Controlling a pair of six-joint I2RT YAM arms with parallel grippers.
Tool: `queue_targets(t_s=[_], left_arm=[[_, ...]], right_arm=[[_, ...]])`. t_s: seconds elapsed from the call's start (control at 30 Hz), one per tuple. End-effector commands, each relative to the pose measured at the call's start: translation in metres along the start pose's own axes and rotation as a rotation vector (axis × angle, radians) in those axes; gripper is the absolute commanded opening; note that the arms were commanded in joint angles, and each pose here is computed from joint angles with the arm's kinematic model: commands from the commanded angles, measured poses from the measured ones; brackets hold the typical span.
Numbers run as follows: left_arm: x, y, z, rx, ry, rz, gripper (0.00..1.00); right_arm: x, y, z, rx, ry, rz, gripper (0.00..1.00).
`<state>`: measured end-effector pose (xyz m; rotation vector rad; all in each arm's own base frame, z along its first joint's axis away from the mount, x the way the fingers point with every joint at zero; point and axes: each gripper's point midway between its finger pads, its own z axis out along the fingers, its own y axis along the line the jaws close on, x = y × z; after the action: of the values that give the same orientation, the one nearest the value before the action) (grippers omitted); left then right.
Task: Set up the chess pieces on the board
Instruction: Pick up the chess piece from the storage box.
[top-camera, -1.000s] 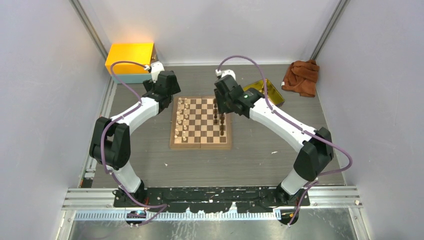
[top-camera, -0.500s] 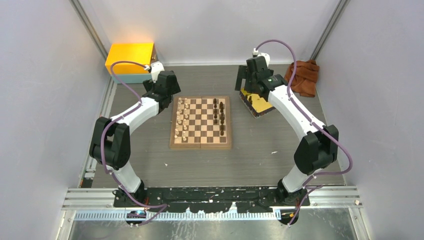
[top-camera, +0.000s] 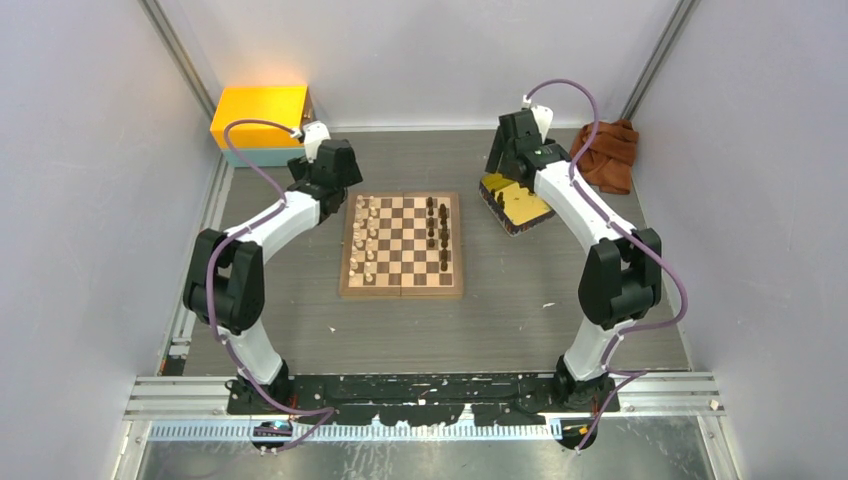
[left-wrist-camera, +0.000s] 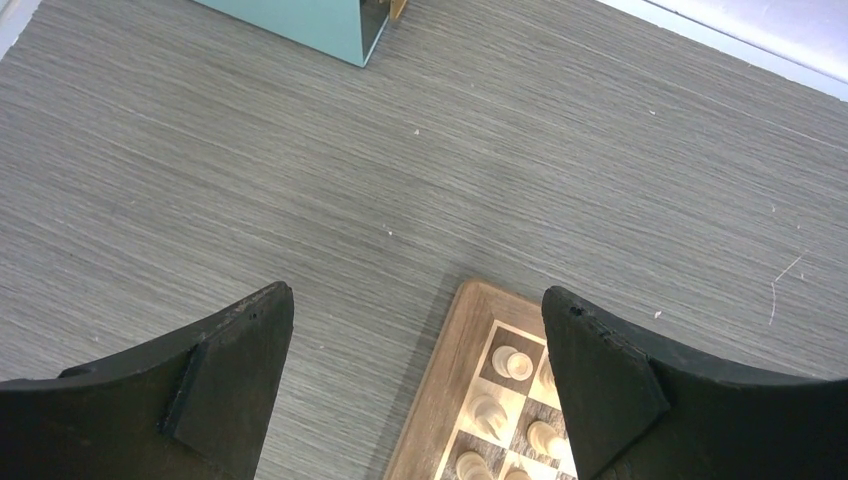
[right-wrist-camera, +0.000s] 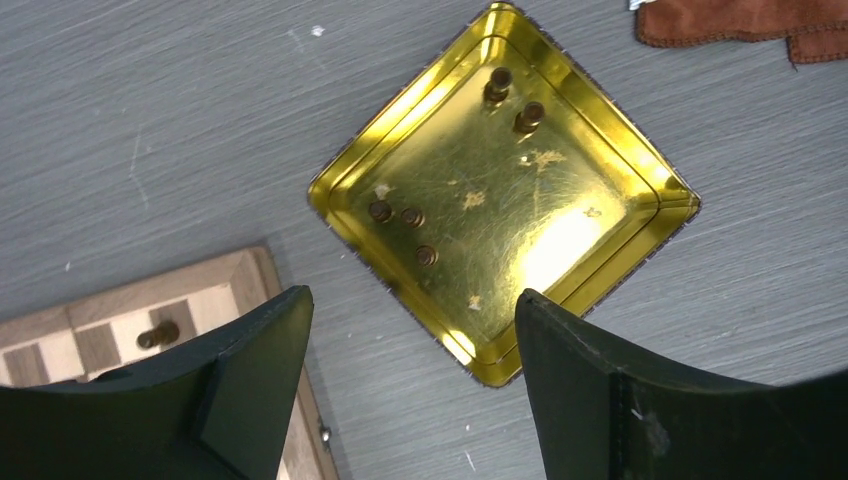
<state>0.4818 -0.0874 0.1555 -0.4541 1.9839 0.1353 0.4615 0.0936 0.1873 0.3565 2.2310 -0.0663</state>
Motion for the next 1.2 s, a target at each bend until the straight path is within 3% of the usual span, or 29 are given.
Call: queue_targets(t_s=[0.0,0.77,1.17], left_arm=[[-0.028,-0.005,0.003,0.0,-0.068,-0.032,0.95],[-0.023,-0.003,0.011,-0.008,-0.058,-0.026,0.95],[-0.021,-0.001,0.016,-0.013,-0.055,-0.03,0.95]], right_arm=[[-0.018,-0.007,0.018,0.019,-0.037,0.087,0.79],[0.022,0.014,0.085,-0.072,0.177,0.122,0.47],[0.042,0.011,0.1,-0.063,0.231,0.123,0.42]])
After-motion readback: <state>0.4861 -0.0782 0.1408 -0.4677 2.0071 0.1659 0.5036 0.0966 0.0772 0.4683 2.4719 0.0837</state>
